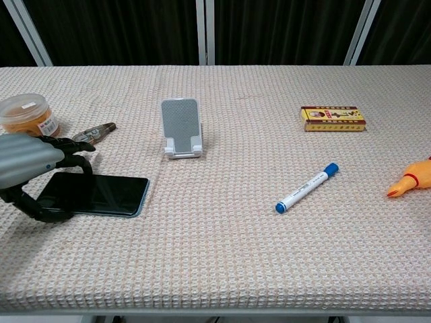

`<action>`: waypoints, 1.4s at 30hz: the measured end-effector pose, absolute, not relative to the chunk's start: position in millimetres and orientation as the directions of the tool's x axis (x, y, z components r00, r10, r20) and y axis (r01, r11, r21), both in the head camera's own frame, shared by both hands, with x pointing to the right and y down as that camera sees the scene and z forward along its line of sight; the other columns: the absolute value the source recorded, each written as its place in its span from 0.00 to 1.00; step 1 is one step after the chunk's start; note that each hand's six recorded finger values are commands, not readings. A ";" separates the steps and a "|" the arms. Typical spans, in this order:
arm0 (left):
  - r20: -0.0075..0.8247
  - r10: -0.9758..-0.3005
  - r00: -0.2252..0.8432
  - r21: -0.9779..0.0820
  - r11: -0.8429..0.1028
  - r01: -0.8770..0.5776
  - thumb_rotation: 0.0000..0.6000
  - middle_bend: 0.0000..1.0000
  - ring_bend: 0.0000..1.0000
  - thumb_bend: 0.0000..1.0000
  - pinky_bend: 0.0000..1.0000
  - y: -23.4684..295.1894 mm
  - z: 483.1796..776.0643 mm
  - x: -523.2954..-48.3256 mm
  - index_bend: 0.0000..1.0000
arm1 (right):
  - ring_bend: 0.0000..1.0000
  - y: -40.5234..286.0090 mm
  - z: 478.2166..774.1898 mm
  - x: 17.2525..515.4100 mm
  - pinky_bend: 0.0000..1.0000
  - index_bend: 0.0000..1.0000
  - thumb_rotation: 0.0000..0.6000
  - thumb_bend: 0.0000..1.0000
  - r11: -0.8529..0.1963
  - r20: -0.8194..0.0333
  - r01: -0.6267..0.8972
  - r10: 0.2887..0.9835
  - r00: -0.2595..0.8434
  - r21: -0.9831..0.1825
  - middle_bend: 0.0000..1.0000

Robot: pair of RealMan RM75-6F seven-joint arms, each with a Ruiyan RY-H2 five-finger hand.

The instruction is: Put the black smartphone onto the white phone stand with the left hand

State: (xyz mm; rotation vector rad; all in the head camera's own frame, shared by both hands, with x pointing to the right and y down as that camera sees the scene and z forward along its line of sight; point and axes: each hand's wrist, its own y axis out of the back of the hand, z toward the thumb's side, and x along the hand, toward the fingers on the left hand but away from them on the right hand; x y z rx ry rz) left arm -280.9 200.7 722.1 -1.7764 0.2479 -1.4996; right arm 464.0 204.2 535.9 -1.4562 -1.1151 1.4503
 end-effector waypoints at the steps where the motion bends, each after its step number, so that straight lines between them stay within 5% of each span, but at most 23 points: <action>1: 0.748 -0.599 0.285 -0.663 -0.674 0.325 0.73 0.00 0.00 0.19 0.11 200.8 722.3 -280.8 0.33 | 0.00 204.3 536.1 463.9 0.00 0.00 1.00 0.33 -0.309 -0.312 0.057 0.949 -0.037 -0.949 0.00; 7: 0.738 -0.606 0.297 -0.674 -0.672 0.307 0.99 0.00 0.00 0.22 0.11 200.5 722.0 -278.1 0.49 | 0.00 204.6 536.8 464.7 0.00 0.00 1.00 0.33 -0.310 -0.312 0.057 0.949 -0.040 -0.949 0.00; 13: 0.703 -0.634 0.321 -0.711 -0.641 0.289 1.00 0.02 0.00 0.24 0.11 196.1 717.6 -274.5 0.63 | 0.00 204.5 537.6 465.0 0.00 0.00 1.00 0.33 -0.312 -0.314 0.058 0.948 -0.040 -0.948 0.00; 18: 0.671 -0.656 0.345 -0.741 -0.613 0.274 1.00 0.22 0.00 0.25 0.11 193.6 711.7 -271.7 0.67 | 0.00 204.9 538.6 465.1 0.00 0.00 1.00 0.33 -0.314 -0.316 0.060 0.948 -0.040 -0.948 0.00; 22: 0.649 -0.673 0.354 -0.760 -0.594 0.263 1.00 0.38 0.11 0.28 0.15 192.9 708.1 -273.1 0.68 | 0.00 205.0 539.1 464.8 0.00 0.00 1.00 0.33 -0.315 -0.318 0.061 0.948 -0.038 -0.947 0.00; 33: 0.627 -0.685 0.371 -0.778 -0.577 0.248 1.00 0.65 0.49 0.29 0.53 191.8 706.0 -272.1 0.70 | 0.00 204.8 537.2 464.8 0.00 0.00 1.00 0.33 -0.310 -0.313 0.063 0.949 -0.038 -0.949 0.00; 42: 0.552 -0.705 0.445 -0.831 -0.508 0.227 1.00 0.73 0.57 0.29 0.54 183.5 691.9 -267.9 0.71 | 0.00 204.1 536.9 464.1 0.00 0.00 1.00 0.33 -0.309 -0.311 0.062 0.950 -0.034 -0.949 0.00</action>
